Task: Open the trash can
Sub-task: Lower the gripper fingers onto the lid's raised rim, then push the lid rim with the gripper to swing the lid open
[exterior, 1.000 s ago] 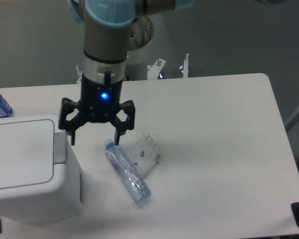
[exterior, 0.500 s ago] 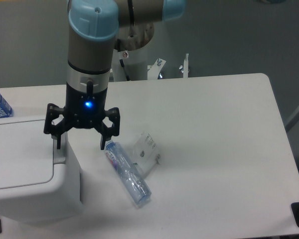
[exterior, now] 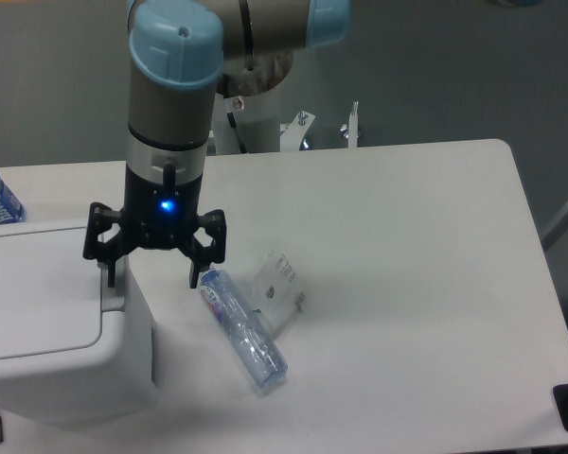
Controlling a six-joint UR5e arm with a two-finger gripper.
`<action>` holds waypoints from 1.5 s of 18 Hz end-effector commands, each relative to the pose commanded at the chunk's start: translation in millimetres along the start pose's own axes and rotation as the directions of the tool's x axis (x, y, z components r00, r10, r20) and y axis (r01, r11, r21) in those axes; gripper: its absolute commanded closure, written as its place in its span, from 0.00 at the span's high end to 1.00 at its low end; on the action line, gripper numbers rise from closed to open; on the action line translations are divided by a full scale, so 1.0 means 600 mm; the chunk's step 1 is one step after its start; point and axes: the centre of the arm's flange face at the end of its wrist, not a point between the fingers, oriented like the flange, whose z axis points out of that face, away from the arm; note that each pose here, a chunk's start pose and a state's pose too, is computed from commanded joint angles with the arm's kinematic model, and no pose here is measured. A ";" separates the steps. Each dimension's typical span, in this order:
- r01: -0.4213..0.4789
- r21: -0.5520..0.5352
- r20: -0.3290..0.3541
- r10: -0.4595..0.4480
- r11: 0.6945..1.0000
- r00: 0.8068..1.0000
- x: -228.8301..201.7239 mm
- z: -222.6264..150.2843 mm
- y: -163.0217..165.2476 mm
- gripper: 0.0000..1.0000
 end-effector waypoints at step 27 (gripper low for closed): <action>-0.004 -0.001 0.004 0.004 1.000 1.000 -0.001 0.012 0.001 1.00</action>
